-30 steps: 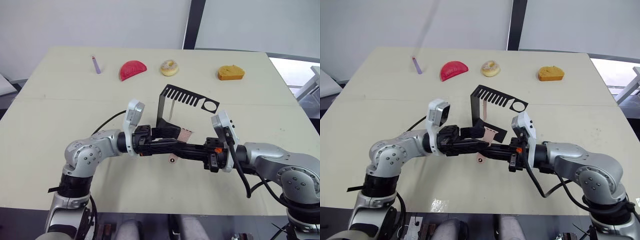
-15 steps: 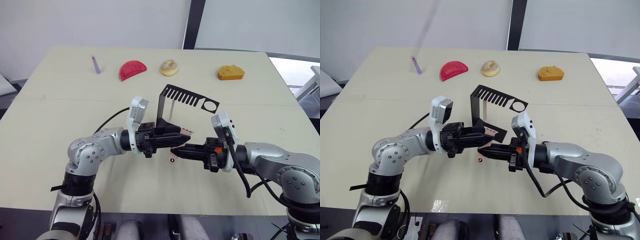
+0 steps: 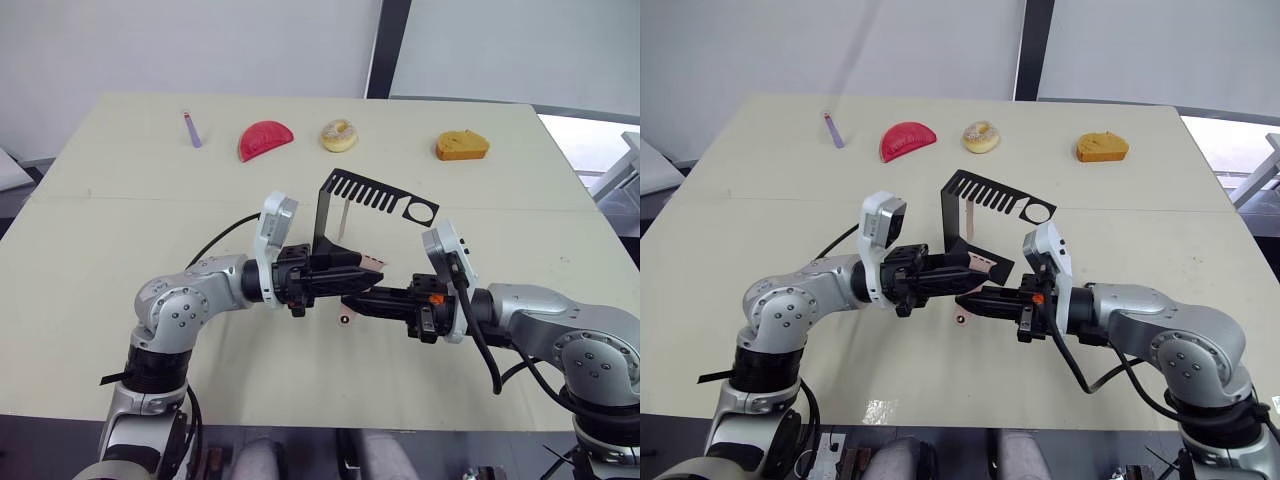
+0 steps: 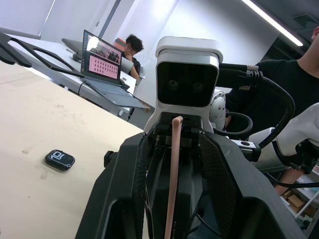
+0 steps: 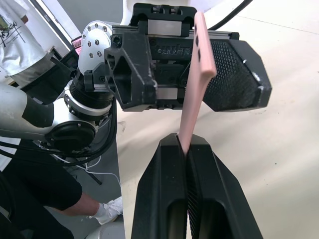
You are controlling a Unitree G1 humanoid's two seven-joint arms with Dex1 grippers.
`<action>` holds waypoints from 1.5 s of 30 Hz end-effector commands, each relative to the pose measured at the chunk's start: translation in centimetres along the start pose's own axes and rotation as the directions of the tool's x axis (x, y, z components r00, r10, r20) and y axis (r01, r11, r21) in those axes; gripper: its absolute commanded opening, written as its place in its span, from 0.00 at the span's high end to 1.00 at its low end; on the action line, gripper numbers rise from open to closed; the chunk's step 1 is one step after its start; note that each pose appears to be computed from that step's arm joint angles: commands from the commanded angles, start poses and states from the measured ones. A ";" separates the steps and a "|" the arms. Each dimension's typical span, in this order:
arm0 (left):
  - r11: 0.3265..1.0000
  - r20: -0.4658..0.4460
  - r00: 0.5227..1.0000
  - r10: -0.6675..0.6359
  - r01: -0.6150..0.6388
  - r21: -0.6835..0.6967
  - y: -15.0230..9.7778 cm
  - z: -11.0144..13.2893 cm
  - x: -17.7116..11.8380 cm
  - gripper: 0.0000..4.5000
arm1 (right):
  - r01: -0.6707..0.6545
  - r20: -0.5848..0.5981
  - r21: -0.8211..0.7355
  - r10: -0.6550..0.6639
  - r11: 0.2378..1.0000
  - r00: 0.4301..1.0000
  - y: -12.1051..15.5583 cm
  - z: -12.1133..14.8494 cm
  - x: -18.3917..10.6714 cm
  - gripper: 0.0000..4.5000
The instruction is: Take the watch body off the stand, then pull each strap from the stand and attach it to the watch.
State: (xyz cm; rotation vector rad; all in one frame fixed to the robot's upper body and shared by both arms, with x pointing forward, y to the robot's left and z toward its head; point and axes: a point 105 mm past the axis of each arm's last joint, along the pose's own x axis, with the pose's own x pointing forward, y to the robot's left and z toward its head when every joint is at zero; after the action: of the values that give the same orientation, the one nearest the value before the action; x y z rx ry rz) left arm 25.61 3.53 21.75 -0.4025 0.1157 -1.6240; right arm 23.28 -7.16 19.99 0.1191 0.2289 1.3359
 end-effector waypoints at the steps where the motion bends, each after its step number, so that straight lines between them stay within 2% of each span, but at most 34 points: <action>1: 1.000 0.010 1.000 -0.018 0.018 0.015 -0.5 0.3 -0.1 0.60 | -0.003 0.021 -0.026 0.004 1.000 1.000 0.3 0.9 -0.3 1.00; 11: 1.000 0.015 1.000 -0.019 0.019 0.007 -0.5 -0.1 -0.1 0.60 | 0.001 0.018 -0.024 0.000 1.000 1.000 0.3 0.9 -0.4 1.00; 14: 0.999 0.029 0.999 -0.032 0.032 0.006 -0.7 0.0 0.0 0.78 | 0.001 0.016 -0.025 0.000 1.000 1.000 0.3 0.9 -0.4 1.00; 16: 0.999 0.033 0.999 -0.038 0.038 0.005 -0.9 0.1 0.1 0.97 | 0.001 0.015 -0.026 -0.001 1.000 1.000 0.2 0.9 -0.4 1.00; 17: 0.999 0.035 0.999 -0.040 0.040 0.005 -0.9 0.1 0.1 0.99 | 0.001 0.015 -0.026 -0.001 1.000 1.000 0.2 0.9 -0.4 1.00; 42: 0.999 0.059 0.997 -0.039 0.039 0.003 -0.7 0.3 -0.1 0.99 | 0.006 0.019 -0.047 -0.006 0.999 1.000 0.5 1.2 -0.8 1.00; 43: 0.999 0.052 0.998 -0.033 0.033 0.014 -0.7 0.3 -0.2 1.00 | 0.009 0.016 -0.051 -0.008 0.999 1.000 0.7 1.1 -1.1 0.86; 45: 0.999 0.047 0.999 -0.022 0.020 0.025 -0.6 0.5 -0.6 1.00 | 0.026 0.013 -0.061 -0.025 0.998 1.000 1.2 1.1 -1.8 0.69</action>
State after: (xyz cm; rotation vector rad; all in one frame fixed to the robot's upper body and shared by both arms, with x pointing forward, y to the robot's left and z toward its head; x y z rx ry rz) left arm 25.51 3.79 21.33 -0.4430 0.1140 -1.6212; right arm 22.92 -8.26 20.33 0.0984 0.2332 1.3149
